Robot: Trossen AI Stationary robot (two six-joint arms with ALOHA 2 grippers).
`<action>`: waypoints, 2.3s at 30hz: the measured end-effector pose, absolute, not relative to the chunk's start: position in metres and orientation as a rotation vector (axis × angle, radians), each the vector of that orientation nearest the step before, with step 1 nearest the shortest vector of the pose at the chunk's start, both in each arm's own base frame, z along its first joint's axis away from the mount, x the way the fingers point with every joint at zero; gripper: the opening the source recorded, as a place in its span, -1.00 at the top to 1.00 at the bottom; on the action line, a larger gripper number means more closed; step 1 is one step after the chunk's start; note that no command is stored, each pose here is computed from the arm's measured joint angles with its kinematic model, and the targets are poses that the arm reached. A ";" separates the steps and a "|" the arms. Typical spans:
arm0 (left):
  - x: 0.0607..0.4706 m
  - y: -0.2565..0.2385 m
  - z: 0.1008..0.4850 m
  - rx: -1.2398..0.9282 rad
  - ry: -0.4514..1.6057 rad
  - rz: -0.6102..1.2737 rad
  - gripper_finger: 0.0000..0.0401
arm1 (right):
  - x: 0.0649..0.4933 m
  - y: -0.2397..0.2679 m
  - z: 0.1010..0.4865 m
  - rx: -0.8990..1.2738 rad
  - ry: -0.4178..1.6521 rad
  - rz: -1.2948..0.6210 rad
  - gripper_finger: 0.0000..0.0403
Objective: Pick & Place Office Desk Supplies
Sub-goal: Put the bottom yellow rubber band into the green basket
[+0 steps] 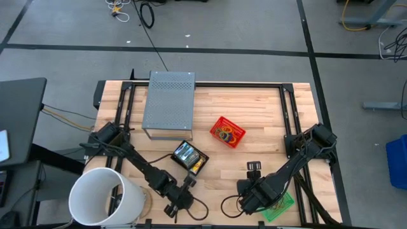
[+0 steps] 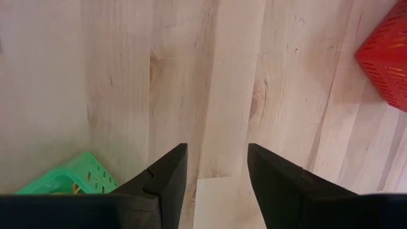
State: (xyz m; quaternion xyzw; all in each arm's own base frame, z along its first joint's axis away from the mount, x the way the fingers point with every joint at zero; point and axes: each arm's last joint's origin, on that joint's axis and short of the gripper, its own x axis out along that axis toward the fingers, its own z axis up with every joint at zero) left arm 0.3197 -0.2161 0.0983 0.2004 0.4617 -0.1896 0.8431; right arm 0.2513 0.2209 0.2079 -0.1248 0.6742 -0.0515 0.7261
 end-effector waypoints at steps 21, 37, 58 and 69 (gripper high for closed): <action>0.332 -0.219 0.141 0.673 0.802 -0.171 0.99 | 0.267 0.234 0.208 -0.234 1.307 0.010 0.15; 0.352 -0.200 0.149 0.356 0.886 -0.298 0.79 | 0.296 0.234 0.213 -0.232 1.102 0.090 -0.01; 0.376 -0.149 0.115 0.249 1.057 -0.257 0.10 | 0.297 0.229 0.212 -0.231 1.138 0.097 -0.15; 0.376 -0.158 0.104 0.315 1.026 -0.195 0.96 | 0.298 0.229 0.212 -0.233 1.126 0.088 -0.15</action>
